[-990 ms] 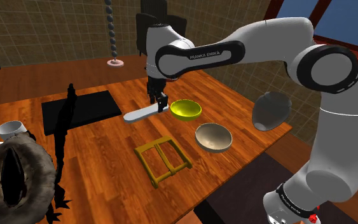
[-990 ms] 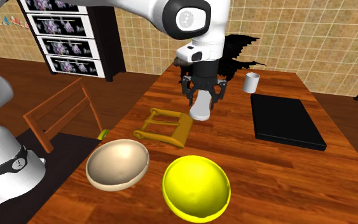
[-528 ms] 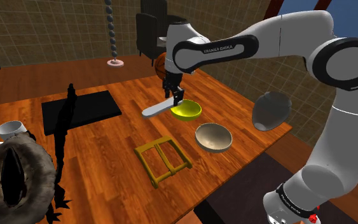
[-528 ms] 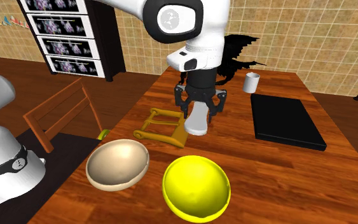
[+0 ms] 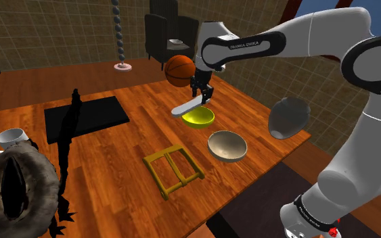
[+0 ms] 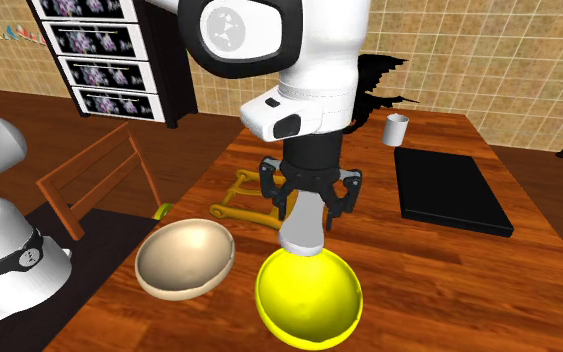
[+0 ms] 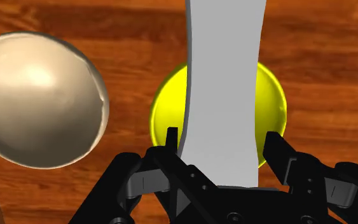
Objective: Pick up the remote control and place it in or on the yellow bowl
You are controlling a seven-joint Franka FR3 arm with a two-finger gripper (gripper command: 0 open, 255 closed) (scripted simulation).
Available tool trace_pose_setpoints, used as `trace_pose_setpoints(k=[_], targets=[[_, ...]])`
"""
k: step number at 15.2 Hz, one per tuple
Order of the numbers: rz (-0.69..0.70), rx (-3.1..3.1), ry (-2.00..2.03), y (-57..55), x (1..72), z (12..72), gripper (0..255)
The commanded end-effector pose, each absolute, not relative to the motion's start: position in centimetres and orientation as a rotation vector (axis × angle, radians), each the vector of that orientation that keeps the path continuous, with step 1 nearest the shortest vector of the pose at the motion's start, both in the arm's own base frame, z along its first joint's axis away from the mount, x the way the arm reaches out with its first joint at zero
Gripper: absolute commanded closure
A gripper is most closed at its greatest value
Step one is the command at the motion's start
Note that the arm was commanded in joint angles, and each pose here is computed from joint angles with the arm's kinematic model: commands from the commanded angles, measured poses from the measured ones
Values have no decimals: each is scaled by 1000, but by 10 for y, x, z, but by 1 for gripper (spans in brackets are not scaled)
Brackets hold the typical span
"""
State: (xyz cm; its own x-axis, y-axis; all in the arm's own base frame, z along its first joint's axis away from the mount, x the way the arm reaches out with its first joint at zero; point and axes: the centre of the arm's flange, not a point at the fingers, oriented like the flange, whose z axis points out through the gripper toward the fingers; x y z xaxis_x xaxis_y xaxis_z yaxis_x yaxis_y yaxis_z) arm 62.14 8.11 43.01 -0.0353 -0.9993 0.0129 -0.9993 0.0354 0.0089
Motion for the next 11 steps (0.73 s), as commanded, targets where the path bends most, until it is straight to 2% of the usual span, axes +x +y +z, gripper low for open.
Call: trace_pose_setpoints(k=[1, 5, 11], targets=[[5, 2173, -2248, 52, 623, 429, 255], [5, 2173, -2248, -2, 624, 432, 255], [5, 2173, -2248, -2, 624, 401, 255]])
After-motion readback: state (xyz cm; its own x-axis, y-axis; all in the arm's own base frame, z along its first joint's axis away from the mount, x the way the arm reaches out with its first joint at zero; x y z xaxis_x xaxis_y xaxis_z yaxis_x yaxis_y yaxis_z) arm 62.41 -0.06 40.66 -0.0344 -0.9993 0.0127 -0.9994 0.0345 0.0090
